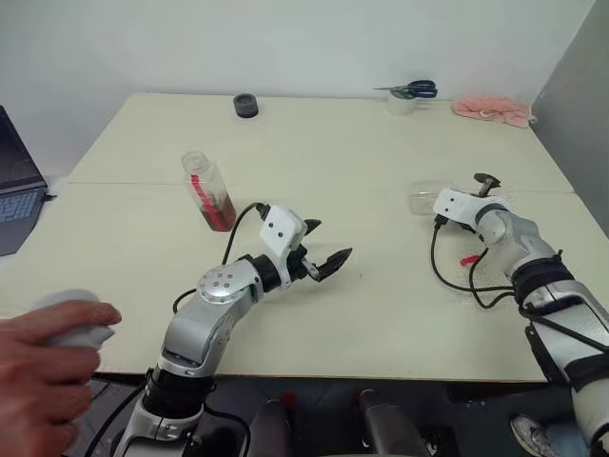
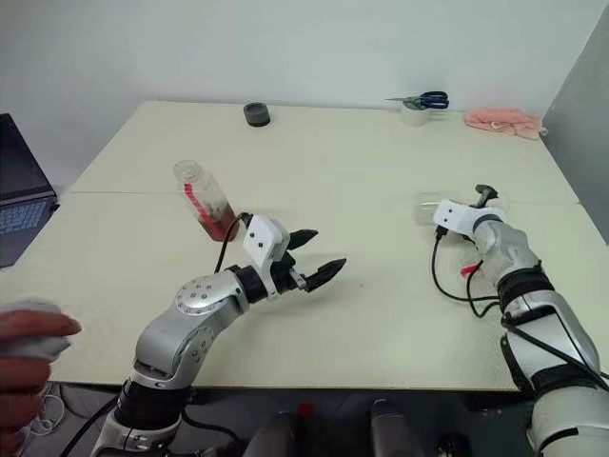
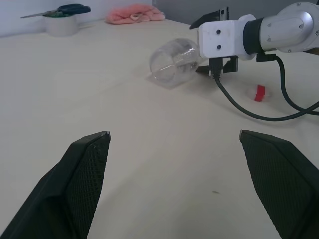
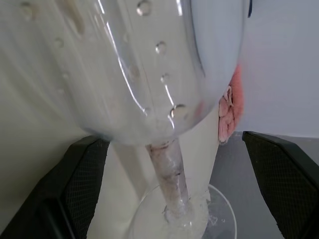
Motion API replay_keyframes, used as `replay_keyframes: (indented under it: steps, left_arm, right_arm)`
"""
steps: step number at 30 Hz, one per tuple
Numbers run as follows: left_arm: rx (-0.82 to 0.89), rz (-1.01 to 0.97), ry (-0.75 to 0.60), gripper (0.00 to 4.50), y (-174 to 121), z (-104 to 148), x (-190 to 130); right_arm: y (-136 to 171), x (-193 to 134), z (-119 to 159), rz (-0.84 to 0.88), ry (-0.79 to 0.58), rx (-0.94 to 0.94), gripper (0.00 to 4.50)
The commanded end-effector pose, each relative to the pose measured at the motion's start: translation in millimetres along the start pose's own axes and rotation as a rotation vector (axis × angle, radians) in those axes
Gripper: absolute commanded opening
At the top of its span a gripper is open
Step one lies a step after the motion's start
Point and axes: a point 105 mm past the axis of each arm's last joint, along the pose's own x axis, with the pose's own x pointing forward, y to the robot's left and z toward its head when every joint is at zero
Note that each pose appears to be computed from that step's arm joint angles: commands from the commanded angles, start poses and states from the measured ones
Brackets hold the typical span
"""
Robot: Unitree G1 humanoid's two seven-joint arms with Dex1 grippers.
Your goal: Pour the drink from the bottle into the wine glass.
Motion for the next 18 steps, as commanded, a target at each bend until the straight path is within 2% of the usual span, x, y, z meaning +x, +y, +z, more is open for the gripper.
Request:
replay_keyframes:
  steps: [1, 2, 6, 13, 18]
  left_arm:
    - [0.035, 0.004, -0.039, 4.50, -2.4, 13.7, 0.0]
    - [0.035, 0.007, -0.038, 4.50, -2.2, 13.6, -0.1]
    - [0.033, 0.027, -0.033, 4.50, -0.5, 12.5, -3.8]
    - [0.034, 0.034, -0.027, 4.50, 1.6, 11.8, -4.2]
    - [0.046, 0.047, -0.019, 4.50, 6.9, 11.3, -7.6]
  right_arm:
    - [-4.6, 1.7, -6.3, -0.029, 0.034, -0.015, 4.14]
    - [-4.0, 1.8, -7.3, -0.029, 0.039, -0.015, 3.98]
    - [0.8, 1.8, -8.6, 0.000, 0.038, -0.025, 2.53]
    - [2.8, 2.2, -2.5, 0.008, 0.009, -0.040, 0.23]
    - [-24.5, 0.4, 17.2, -0.057, -0.088, 0.014, 0.18]
